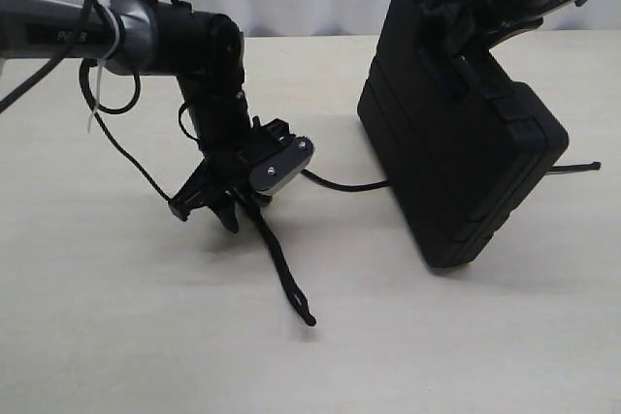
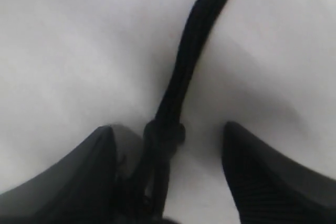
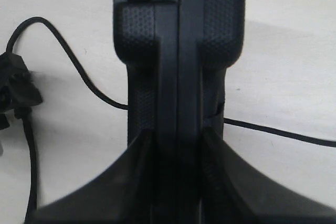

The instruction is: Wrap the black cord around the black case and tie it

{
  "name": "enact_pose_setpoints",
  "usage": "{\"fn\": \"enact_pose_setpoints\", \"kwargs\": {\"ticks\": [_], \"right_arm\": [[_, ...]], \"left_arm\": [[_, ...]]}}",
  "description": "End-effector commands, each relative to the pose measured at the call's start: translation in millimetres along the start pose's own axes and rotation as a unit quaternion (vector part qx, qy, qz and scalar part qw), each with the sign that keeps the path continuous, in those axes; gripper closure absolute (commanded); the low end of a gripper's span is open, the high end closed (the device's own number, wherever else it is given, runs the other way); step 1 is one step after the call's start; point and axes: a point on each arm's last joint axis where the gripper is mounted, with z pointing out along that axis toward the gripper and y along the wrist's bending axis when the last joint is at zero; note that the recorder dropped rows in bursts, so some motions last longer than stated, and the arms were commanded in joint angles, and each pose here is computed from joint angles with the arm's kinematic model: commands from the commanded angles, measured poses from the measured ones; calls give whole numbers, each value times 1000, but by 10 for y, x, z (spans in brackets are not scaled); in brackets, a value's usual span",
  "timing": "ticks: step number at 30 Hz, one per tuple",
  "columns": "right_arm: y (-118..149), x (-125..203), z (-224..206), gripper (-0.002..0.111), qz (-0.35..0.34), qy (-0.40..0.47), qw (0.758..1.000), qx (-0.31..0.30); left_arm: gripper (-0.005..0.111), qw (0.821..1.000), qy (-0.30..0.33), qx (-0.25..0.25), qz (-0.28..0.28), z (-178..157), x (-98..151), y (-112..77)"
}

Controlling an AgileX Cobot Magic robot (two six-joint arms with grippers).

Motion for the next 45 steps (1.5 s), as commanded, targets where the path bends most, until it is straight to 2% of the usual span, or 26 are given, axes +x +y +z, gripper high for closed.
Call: {"fn": "enact_pose_setpoints", "kwargs": {"ticks": [1, 5, 8, 9, 11, 14, 17, 21, 26, 29, 34, 40, 45], "right_arm": [[-8, 31, -48, 104, -10, 12, 1000, 2], [-8, 33, -48, 104, -11, 13, 1000, 2], [-8, 33, -48, 104, -11, 13, 1000, 2], [-8, 33, -48, 104, -11, 13, 1000, 2], [-8, 33, -48, 104, -11, 13, 1000, 2], [-8, 33, -48, 104, -12, 13, 1000, 2], [-8, 33, -48, 104, -12, 13, 1000, 2], [-8, 33, -48, 104, -12, 13, 1000, 2], [-8, 32, -48, 104, -12, 12, 1000, 2], [-8, 32, -48, 104, -12, 12, 1000, 2], [-8, 33, -48, 104, -12, 13, 1000, 2], [-2, 34, -48, 104, -11, 14, 1000, -1], [-2, 31, -48, 104, -11, 12, 1000, -1]], "left_arm": [[59, 999, 9, -22, -27, 113, 28, 55], [81, 999, -7, -22, -40, 164, 8, 63], [106, 999, -18, 4, -44, 164, -14, 15], [107, 998, -24, 16, -49, 156, -27, -7], [107, 993, -42, 31, -104, 144, -66, -28], [107, 979, -59, 12, -194, 44, -105, 5], [107, 966, -61, -12, -252, -122, -129, 27], [107, 949, -65, -89, -297, -454, -150, 93], [107, 912, -120, -191, -341, -999, -219, 131], [107, 894, -129, -241, -354, -1243, -218, 126], [107, 861, -143, -307, -380, -1465, -215, 157], [107, 860, -137, -336, -358, -1473, -334, 217], [107, 894, -62, -340, -287, -1422, -434, 210]]}}
